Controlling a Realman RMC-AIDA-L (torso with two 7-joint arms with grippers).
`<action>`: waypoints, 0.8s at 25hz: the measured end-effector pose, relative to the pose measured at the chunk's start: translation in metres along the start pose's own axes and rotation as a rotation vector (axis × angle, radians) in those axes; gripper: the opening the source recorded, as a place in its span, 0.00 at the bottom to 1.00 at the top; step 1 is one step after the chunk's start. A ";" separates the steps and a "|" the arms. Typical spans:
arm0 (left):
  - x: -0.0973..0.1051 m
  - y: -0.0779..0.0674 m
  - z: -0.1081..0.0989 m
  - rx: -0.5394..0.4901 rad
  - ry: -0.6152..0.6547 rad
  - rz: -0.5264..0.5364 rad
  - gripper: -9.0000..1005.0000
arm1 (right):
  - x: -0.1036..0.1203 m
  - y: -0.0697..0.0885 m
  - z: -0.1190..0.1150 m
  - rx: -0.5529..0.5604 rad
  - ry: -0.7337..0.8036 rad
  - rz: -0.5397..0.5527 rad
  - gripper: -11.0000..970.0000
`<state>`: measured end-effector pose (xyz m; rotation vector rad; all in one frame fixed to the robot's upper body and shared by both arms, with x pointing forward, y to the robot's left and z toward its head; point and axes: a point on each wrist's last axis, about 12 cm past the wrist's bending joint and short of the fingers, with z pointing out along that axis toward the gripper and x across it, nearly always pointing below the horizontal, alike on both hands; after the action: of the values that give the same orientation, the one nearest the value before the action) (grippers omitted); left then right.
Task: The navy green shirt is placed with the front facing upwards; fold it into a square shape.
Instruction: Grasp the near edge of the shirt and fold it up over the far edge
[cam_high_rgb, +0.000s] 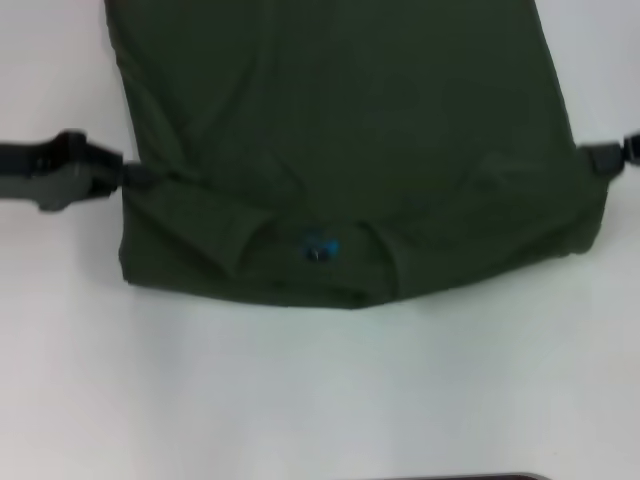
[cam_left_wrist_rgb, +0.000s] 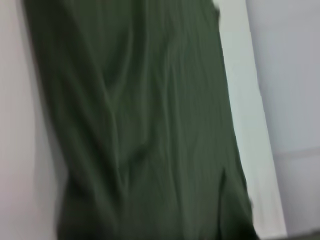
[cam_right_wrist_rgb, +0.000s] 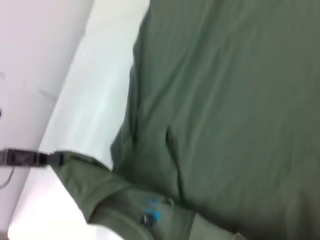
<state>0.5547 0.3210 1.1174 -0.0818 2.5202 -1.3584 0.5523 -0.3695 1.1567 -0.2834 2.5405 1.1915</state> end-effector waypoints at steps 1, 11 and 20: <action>-0.006 -0.001 0.005 -0.010 -0.027 0.002 0.05 | -0.004 0.000 0.002 0.002 -0.027 -0.003 0.04; -0.052 -0.020 0.055 -0.082 -0.213 0.045 0.05 | -0.033 -0.004 0.020 0.051 -0.260 -0.017 0.04; -0.076 -0.036 0.083 -0.160 -0.352 0.090 0.05 | -0.058 -0.003 0.036 0.085 -0.488 -0.090 0.04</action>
<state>0.6474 0.2477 1.1201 -0.2165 2.2984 -1.0056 0.6145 -0.3408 1.1546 -0.0714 2.1219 0.9730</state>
